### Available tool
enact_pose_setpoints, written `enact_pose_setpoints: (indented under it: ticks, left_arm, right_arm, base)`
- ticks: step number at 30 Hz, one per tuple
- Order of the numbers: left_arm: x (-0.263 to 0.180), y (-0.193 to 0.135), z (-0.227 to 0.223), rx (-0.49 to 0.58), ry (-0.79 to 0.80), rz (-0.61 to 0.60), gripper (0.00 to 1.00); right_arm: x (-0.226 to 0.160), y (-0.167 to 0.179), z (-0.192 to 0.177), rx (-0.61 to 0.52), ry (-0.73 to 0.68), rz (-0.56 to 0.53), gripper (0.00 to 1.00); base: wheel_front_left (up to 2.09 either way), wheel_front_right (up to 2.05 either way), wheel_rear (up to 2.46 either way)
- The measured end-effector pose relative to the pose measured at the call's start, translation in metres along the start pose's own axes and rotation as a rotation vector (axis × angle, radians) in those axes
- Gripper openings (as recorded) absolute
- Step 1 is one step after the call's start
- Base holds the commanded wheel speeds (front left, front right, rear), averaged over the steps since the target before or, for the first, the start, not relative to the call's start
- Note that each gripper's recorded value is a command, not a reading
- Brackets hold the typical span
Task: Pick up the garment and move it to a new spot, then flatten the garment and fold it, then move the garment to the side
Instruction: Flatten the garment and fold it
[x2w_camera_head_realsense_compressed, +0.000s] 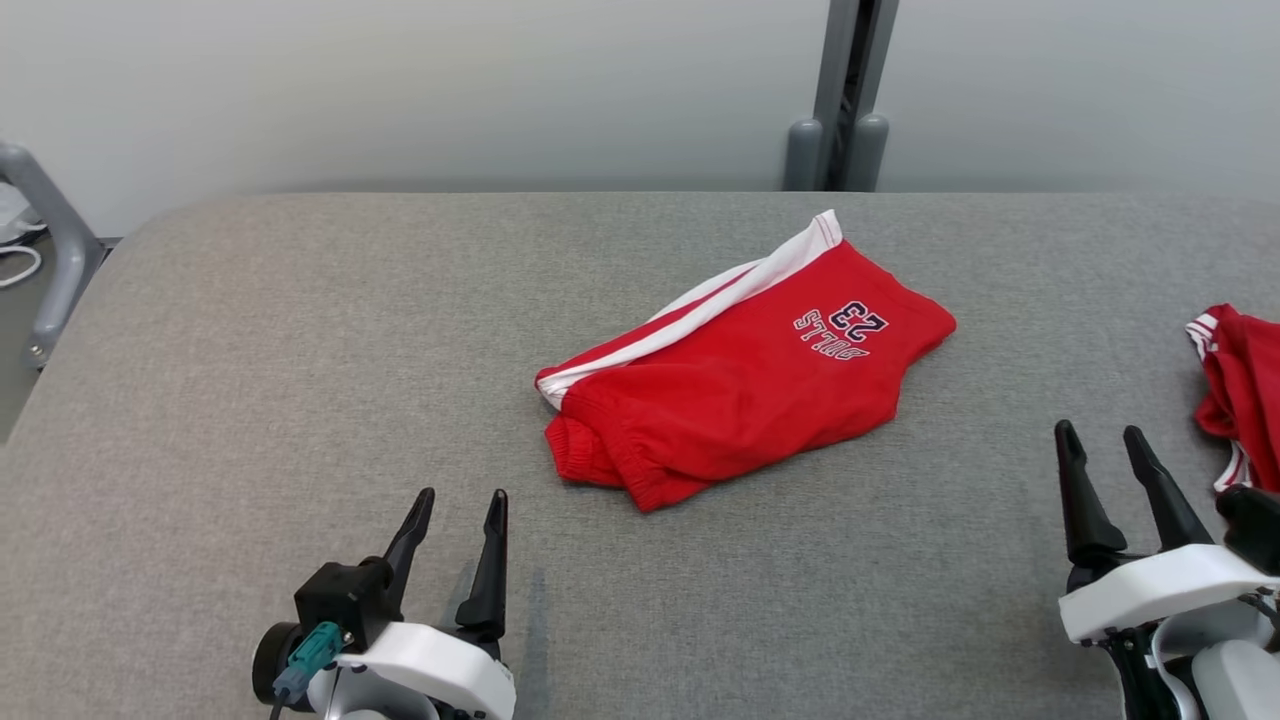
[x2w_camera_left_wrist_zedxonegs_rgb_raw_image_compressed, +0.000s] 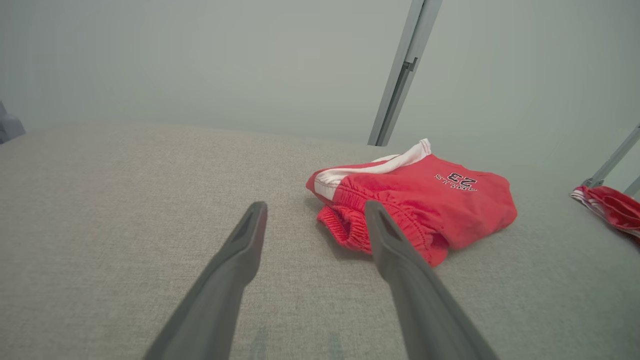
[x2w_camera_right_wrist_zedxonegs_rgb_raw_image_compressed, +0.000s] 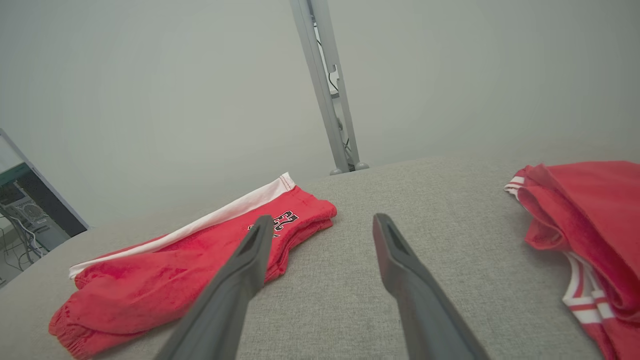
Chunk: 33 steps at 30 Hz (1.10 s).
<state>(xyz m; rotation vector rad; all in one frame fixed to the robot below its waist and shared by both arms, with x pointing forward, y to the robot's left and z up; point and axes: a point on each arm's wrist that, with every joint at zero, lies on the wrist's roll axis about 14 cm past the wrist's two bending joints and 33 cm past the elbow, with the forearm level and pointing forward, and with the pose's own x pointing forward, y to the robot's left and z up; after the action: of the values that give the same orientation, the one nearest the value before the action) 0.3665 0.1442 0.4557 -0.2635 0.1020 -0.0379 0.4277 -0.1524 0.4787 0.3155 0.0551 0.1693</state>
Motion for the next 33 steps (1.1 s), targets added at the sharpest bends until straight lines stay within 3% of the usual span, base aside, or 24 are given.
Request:
enact_pose_setpoints:
  ticks: [2,7,9,12,17,33]
  left_arm:
    - [-0.001,0.001,0.0,-0.002,0.0,0.008,1.0]
    - [-0.003,0.006,-0.003,-0.024,0.01,0.027,1.0]
    - [-0.002,0.01,-0.004,-0.029,0.015,0.04,1.0]
    - [0.001,0.015,-0.006,-0.029,0.024,0.059,1.0]
    - [-0.002,0.029,-0.01,-0.036,0.037,0.111,1.0]
    - [-0.018,0.065,-0.012,-0.043,0.055,0.248,1.0]
  right_arm:
    - [0.002,-0.002,-0.004,0.008,0.019,-0.007,1.0]
    - [0.021,0.001,-0.018,0.153,0.093,-0.03,1.0]
    - [0.031,0.004,-0.027,0.246,0.145,-0.039,1.0]
    - [0.045,-0.004,-0.043,0.26,0.236,-0.05,1.0]
    - [0.072,0.004,-0.071,0.381,0.379,-0.058,1.0]
    - [0.134,0.028,-0.116,0.551,0.591,-0.067,1.0]
  base:
    - [0.0,0.0,0.0]
    - [0.0,0.0,0.0]
    - [0.0,0.0,0.0]
    - [0.0,0.0,0.0]
    - [0.0,0.0,0.0]
    - [0.0,0.0,0.0]
